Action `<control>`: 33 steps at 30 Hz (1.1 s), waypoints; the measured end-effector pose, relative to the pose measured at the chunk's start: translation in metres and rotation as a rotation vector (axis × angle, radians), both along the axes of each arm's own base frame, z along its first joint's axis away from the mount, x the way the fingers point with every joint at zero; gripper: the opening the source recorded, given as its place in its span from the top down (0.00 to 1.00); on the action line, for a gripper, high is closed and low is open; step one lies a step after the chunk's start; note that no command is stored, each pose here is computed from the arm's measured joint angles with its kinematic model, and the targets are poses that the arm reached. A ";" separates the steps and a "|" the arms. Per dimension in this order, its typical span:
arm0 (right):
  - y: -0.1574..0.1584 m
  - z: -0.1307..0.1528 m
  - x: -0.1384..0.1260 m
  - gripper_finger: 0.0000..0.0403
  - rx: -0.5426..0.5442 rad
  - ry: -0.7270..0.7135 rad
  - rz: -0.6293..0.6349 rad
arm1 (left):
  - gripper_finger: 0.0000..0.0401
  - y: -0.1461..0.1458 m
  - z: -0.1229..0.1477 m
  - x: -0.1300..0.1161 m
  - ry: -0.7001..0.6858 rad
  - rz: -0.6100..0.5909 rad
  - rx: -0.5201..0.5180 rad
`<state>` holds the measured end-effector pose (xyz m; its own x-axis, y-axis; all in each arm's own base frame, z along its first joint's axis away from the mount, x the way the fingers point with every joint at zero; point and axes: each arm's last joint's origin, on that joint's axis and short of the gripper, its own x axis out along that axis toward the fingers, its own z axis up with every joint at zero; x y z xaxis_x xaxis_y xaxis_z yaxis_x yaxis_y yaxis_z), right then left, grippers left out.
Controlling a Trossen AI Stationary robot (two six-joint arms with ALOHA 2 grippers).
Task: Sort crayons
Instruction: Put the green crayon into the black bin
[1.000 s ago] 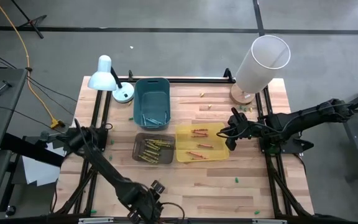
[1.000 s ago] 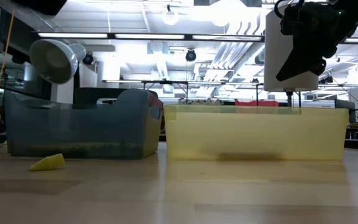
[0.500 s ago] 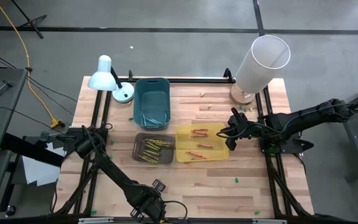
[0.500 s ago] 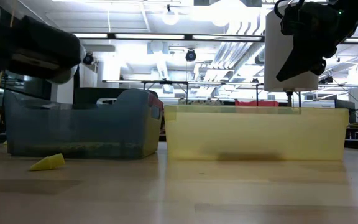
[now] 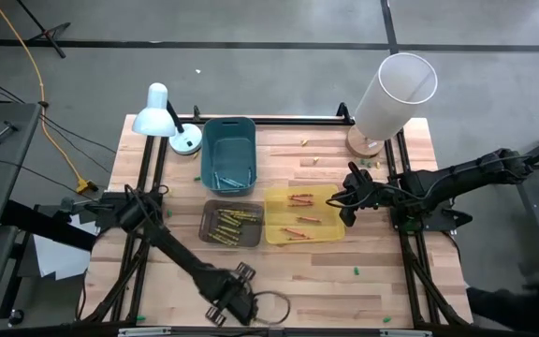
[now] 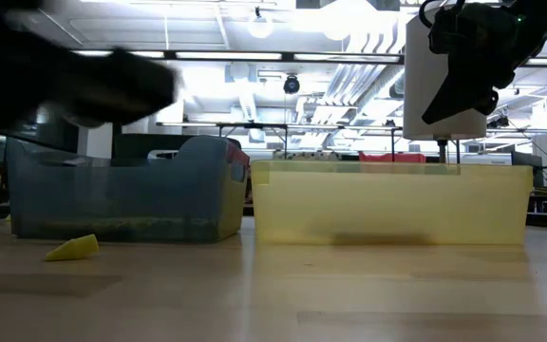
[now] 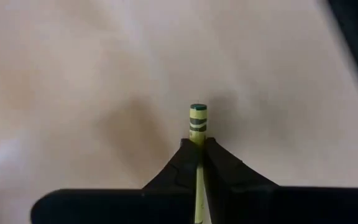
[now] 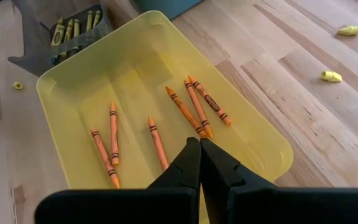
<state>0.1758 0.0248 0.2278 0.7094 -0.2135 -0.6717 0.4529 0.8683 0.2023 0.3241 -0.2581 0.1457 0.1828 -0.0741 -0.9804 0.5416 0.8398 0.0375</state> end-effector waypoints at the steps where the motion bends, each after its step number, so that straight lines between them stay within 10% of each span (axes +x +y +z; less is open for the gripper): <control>1: 0.000 0.000 0.000 1.00 0.000 0.000 0.000 | 1.00 0.005 0.004 0.003 -0.015 0.013 0.005; 11: 0.000 0.000 0.000 1.00 -0.001 0.003 0.000 | 1.00 0.071 0.089 0.007 -0.275 0.134 0.041; 21: 0.000 0.000 0.000 1.00 0.007 0.001 -0.007 | 1.00 0.167 0.188 -0.057 -0.651 0.519 0.055; 33: 0.000 0.000 0.000 1.00 0.062 -0.016 -0.058 | 1.00 0.176 0.172 -0.091 -0.735 0.551 -0.071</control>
